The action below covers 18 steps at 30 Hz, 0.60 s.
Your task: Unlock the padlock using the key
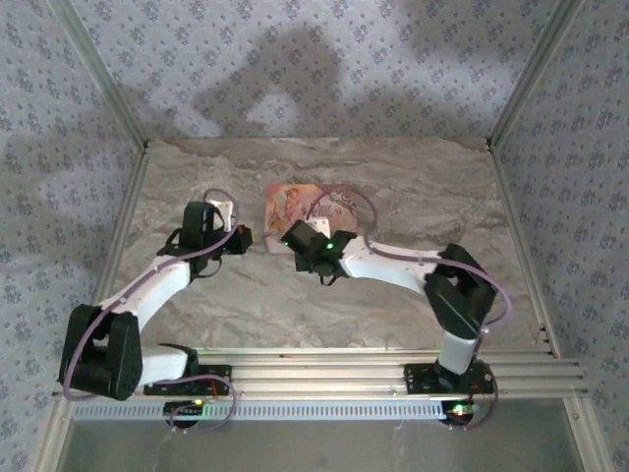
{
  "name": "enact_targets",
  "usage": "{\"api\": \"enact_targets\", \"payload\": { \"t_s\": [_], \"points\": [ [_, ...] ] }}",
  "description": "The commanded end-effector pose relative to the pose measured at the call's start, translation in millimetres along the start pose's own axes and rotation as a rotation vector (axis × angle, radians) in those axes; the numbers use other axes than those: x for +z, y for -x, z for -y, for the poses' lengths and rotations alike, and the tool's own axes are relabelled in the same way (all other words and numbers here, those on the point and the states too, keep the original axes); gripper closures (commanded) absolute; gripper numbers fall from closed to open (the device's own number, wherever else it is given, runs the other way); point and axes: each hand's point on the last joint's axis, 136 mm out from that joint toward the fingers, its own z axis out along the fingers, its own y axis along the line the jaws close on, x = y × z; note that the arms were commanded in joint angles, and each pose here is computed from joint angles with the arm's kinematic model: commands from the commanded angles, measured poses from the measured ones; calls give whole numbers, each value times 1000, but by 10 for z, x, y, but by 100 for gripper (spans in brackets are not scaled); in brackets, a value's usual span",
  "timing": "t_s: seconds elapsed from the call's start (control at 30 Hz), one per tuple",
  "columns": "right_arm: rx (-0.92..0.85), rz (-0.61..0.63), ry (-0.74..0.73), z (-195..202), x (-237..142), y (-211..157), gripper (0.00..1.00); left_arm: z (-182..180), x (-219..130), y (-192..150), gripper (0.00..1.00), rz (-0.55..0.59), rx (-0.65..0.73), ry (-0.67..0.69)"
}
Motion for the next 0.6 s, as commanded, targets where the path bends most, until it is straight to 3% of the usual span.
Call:
{"api": "enact_targets", "payload": {
  "t_s": [0.0, 0.57],
  "points": [
    [73, 65, -71, 5, 79, 139, 46, 24, -105, -124, 100, -16, -12, -7],
    [71, 173, -217, 18, 407, 176, 53, 130, -292, -280, 100, 4, 9, -69]
  ]
}}
